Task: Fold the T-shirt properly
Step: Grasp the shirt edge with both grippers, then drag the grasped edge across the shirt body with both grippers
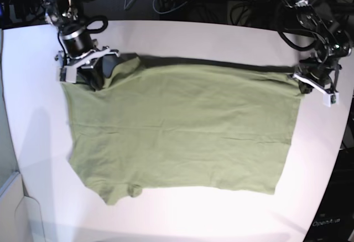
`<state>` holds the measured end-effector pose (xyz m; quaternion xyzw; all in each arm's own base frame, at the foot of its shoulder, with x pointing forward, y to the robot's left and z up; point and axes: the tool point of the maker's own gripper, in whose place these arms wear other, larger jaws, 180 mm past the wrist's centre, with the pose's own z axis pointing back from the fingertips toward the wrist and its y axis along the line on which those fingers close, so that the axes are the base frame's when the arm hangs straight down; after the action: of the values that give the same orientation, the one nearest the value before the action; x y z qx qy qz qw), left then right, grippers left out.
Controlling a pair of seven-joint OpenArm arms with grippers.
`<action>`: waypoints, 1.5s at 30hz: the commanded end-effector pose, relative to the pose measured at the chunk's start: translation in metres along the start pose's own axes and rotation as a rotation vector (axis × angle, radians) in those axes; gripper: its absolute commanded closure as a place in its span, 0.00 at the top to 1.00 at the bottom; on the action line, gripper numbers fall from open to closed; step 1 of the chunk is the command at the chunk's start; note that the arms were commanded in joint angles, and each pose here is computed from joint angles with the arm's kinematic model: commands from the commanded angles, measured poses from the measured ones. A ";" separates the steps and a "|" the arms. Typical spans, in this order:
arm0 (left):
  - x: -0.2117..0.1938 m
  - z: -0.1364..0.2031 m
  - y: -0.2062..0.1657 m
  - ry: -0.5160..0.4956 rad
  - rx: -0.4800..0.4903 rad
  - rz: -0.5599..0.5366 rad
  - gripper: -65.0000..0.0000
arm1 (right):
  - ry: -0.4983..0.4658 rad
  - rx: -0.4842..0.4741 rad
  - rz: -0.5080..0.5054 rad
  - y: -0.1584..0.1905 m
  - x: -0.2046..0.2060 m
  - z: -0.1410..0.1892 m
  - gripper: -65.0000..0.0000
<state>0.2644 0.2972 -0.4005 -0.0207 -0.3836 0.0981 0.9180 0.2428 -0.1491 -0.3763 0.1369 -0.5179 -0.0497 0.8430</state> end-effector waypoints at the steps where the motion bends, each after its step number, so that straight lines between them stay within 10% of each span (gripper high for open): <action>1: 0.027 0.001 0.000 -0.077 -0.003 -0.007 0.03 | -0.067 0.017 0.014 0.002 0.023 -0.005 0.01; 45: 0.142 -0.066 -0.050 -0.096 -0.084 -0.022 0.03 | -0.119 -0.056 0.025 -0.037 0.124 -0.099 0.01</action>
<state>0.4031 0.2730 -0.3645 -0.0548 -0.3993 0.0756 0.9121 0.3780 -0.1913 -0.3449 0.1039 -0.5361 -0.0665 0.8351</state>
